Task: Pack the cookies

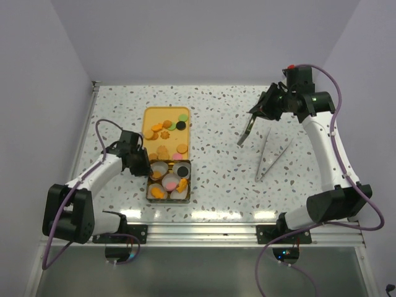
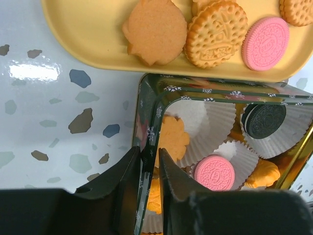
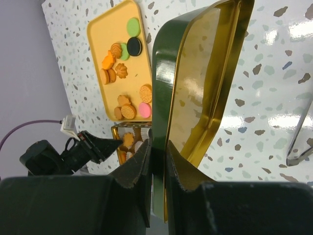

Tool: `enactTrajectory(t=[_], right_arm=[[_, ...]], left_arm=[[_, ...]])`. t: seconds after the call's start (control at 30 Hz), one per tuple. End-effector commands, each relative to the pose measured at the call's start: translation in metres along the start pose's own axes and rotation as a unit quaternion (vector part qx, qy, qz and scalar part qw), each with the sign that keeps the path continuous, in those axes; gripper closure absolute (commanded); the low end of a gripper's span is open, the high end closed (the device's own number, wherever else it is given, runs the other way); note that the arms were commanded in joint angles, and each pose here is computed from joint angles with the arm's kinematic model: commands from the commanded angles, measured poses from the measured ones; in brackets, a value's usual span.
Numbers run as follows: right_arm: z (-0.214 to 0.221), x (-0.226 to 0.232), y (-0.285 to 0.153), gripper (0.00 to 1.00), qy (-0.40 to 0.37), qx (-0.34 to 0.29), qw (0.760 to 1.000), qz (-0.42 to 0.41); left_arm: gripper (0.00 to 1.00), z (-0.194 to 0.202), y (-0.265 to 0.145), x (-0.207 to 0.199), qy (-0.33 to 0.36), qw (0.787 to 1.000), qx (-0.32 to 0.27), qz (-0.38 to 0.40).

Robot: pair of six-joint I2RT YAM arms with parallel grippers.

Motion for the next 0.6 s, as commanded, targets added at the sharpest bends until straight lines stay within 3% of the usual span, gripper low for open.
enactTrajectory(t=[0.0, 0.23, 0.57], right_arm=[[-0.004, 0.003, 0.000, 1.00, -0.013, -0.006, 1.000, -0.022], [-0.003, 0.002, 0.000, 1.00, -0.011, -0.007, 1.000, -0.022], [0.000, -0.005, -0.003, 1.00, -0.007, -0.009, 1.000, -0.015]], left_arm=[[0.74, -0.014, 0.001, -0.009, -0.015, 0.999, -0.019, 0.028], [0.85, -0.036, 0.001, -0.021, -0.029, 0.998, -0.033, 0.035], [0.91, -0.069, 0.010, -0.031, -0.032, 0.998, -0.038, 0.031]])
Point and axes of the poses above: each gripper's point midway between its finger pads, its own y axis out along the fingers, its own x axis along the line the jaws close on, z = x × y, the point moved 7 cm from there along -y, back along the fingers, and after that the axes turned 5 degrees about y, right-handed, at the moved point
